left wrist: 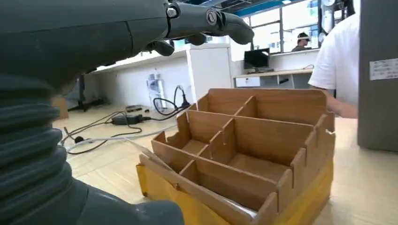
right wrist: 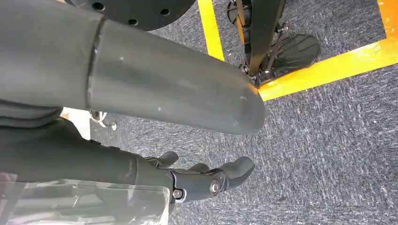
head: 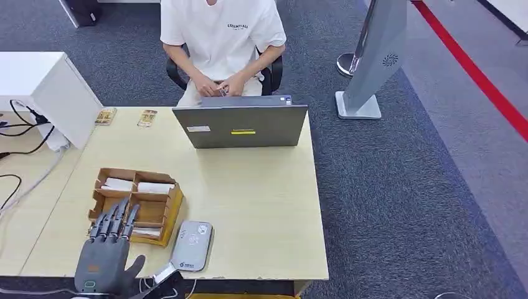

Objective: Pass the card to the sensor for recognition and then transmit it.

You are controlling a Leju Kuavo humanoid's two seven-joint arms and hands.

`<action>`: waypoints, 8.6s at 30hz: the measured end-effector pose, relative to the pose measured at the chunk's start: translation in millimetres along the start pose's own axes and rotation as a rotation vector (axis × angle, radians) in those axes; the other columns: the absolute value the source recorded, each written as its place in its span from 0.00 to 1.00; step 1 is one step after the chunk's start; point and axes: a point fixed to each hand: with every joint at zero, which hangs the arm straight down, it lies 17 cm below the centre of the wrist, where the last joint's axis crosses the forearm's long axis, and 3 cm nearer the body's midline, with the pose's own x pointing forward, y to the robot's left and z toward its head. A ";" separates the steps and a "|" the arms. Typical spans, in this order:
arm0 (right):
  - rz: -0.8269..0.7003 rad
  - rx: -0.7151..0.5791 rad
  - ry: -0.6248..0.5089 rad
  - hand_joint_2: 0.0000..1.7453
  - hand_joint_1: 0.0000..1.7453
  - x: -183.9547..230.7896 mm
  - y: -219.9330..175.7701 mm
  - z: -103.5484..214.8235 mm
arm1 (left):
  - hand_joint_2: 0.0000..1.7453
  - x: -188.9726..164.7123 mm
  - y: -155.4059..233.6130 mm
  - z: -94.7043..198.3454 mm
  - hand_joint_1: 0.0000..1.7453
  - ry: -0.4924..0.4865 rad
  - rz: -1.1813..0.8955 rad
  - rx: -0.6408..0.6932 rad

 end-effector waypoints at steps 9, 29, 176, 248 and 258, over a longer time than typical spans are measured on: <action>-0.002 0.000 -0.009 0.00 0.00 2.3 -0.1 -0.1 | 1.00 -22.8 9.8 4.4 0.00 0.065 -0.016 0.027; 0.014 0.003 -0.017 0.00 0.00 4.5 0.5 -0.1 | 1.00 -80.3 23.6 22.9 0.00 0.224 -0.057 0.061; 0.101 0.006 0.024 0.00 0.00 -7.0 2.3 0.6 | 1.00 -18.9 42.5 -18.6 1.00 0.001 -0.108 0.177; 0.331 0.058 0.011 0.00 0.00 -3.7 24.6 5.0 | 1.00 -77.3 141.4 -261.0 0.00 0.067 -0.383 0.376; 0.317 0.065 0.013 0.00 0.00 -8.2 26.2 5.8 | 1.00 -99.1 162.9 -234.0 0.00 0.083 -0.321 0.431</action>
